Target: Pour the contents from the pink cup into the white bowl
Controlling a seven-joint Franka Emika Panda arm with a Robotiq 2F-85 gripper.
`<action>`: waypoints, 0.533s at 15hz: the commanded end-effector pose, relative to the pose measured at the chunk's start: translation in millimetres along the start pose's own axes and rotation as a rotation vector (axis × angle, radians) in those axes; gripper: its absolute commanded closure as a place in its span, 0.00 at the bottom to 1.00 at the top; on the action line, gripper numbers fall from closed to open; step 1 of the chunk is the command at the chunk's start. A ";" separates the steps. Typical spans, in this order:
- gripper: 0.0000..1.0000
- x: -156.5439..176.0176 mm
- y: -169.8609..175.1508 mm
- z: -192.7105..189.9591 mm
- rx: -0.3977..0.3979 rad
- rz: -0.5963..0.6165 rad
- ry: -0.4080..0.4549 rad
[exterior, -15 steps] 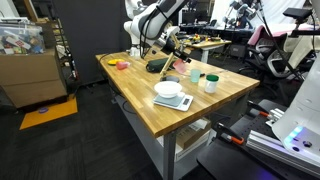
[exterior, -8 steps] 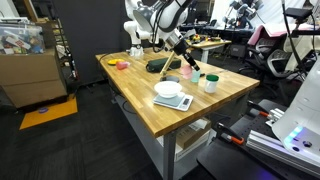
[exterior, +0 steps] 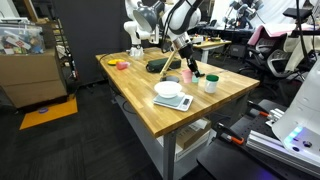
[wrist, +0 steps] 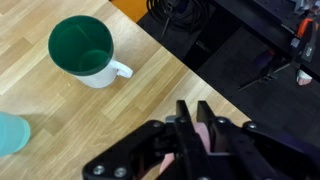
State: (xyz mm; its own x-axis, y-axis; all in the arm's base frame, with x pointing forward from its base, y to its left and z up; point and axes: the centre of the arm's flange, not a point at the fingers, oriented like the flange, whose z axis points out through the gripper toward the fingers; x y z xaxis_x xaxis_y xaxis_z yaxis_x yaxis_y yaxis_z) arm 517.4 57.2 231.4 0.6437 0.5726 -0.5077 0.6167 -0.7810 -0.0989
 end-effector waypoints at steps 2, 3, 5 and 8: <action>0.96 0.0 0.0 0.0 0.000 0.001 0.001; 0.96 2.9 3.6 4.0 0.008 0.014 0.004; 0.96 6.2 18.6 11.8 0.019 0.073 0.029; 0.96 5.7 57.3 19.8 0.014 0.193 0.036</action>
State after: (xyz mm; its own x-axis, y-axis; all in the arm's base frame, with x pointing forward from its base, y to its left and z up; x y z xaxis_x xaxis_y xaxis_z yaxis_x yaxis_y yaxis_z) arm 528.1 29.3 213.9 0.7100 0.4932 -0.5027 0.5435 -0.8376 -0.0542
